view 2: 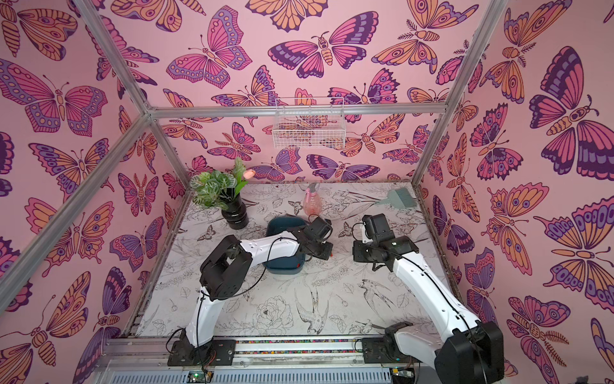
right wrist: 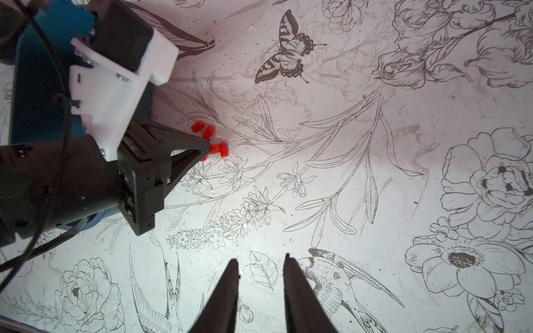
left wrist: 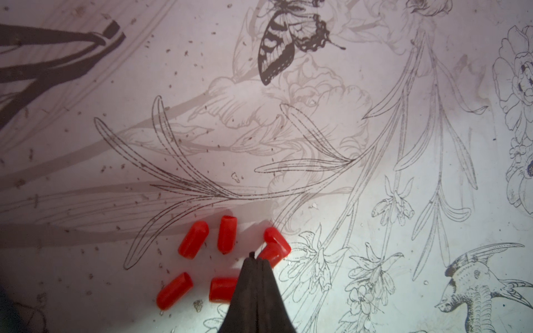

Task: Take the screw protection sleeves out of the storage box
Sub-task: Place the screw protection sleeve at the center of the board.

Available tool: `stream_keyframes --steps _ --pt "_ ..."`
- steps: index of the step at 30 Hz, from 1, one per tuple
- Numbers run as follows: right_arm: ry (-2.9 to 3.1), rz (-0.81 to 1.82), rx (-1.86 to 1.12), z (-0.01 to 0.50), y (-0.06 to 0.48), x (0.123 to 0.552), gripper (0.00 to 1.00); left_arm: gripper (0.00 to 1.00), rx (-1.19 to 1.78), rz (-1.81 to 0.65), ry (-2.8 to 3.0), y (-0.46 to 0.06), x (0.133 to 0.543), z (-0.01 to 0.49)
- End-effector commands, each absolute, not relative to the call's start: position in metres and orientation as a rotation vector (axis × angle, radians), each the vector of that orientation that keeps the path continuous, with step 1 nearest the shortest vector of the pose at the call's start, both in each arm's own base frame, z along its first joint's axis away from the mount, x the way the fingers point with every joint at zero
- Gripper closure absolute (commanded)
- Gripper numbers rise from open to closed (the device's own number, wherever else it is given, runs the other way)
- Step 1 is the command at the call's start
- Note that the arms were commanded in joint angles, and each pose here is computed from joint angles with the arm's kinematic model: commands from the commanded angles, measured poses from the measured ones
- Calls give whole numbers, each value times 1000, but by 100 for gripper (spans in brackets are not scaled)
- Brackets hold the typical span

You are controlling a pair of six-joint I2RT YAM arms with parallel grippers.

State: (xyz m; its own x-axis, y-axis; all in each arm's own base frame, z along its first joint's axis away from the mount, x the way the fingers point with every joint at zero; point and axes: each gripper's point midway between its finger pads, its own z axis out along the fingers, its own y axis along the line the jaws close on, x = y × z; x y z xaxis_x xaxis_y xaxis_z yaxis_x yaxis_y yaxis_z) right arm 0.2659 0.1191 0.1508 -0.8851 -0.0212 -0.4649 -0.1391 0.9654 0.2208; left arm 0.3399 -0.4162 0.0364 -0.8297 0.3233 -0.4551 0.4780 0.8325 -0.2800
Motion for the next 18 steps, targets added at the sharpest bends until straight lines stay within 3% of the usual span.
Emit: stream_keyframes --steps 1,18 --pt "2652 347 -104 148 116 263 69 100 592 -495 2623 -406 345 42" --pt "2655 344 -103 147 116 261 69 100 588 -479 2605 -400 345 50"
